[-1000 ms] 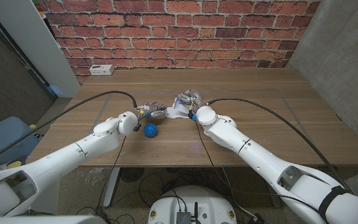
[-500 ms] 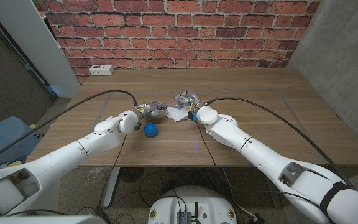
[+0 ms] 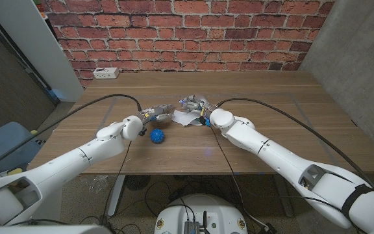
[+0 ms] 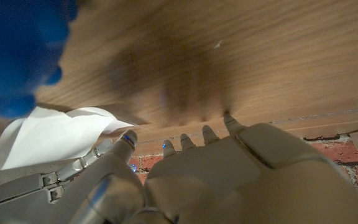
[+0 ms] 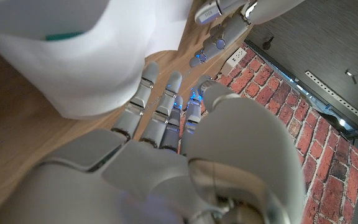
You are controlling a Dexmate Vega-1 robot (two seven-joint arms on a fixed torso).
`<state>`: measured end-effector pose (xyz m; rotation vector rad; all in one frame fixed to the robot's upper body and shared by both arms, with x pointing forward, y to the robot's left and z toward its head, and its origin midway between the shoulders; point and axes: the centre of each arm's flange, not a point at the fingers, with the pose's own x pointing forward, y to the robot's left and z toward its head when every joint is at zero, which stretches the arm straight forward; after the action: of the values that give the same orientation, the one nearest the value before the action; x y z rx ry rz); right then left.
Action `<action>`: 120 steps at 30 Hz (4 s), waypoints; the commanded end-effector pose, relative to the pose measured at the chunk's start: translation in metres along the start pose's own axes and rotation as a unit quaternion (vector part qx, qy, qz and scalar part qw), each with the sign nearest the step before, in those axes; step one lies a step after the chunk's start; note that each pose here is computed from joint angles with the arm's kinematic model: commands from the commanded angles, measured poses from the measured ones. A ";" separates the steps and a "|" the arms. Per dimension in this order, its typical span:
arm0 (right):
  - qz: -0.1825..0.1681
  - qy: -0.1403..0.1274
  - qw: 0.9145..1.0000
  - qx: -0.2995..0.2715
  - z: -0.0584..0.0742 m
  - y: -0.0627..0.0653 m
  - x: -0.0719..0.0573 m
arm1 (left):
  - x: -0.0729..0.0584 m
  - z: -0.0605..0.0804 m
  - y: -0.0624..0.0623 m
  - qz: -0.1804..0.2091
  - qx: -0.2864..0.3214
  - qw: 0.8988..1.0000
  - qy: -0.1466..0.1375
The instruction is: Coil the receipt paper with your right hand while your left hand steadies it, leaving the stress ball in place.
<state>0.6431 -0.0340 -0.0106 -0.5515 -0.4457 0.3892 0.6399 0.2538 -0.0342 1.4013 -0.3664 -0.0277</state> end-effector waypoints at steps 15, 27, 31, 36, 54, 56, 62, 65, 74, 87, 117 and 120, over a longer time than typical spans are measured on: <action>-0.068 -0.062 0.991 -0.093 0.012 -0.012 -0.009 | -0.024 0.013 0.004 0.054 -0.021 0.997 -0.058; -0.121 -0.067 0.986 -0.096 0.013 -0.017 -0.027 | -0.027 0.038 -0.012 0.009 -0.021 0.993 -0.115; -0.135 -0.068 0.984 -0.097 0.014 -0.019 -0.031 | -0.026 0.044 -0.017 -0.009 -0.018 0.992 -0.128; -0.146 -0.067 0.982 -0.096 0.014 -0.021 -0.035 | -0.024 0.050 -0.021 -0.028 -0.020 0.989 -0.142; -0.165 -0.074 0.980 -0.088 0.012 -0.021 -0.038 | -0.020 0.059 -0.022 -0.069 0.030 0.989 -0.124; -0.166 -0.074 0.979 -0.089 0.012 -0.022 -0.039 | -0.020 0.060 -0.021 -0.065 0.046 0.990 -0.117; -0.169 -0.069 0.979 -0.087 0.010 -0.023 -0.040 | -0.021 0.058 -0.018 -0.048 0.065 0.992 -0.095; -0.168 -0.069 0.979 -0.088 0.009 -0.023 -0.040 | -0.022 0.057 -0.014 -0.028 0.070 0.993 -0.089; -0.173 -0.068 0.979 -0.087 0.009 -0.022 -0.041 | -0.022 0.051 -0.005 0.003 0.083 0.994 -0.068; -0.182 -0.069 0.976 -0.095 0.010 -0.024 -0.043 | -0.005 0.046 0.001 -0.064 0.113 0.992 -0.009; -0.051 0.102 0.951 -0.286 0.017 -0.042 -0.054 | -0.022 0.035 0.033 0.109 -0.014 0.989 -0.096; -0.035 0.108 0.950 -0.290 0.018 -0.040 -0.051 | -0.025 0.032 0.036 0.129 -0.031 0.986 -0.103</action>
<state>0.5970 -0.0780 0.0149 -1.0048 -0.5370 0.0744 0.6092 0.2189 -0.0113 1.4504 -0.5728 -0.0166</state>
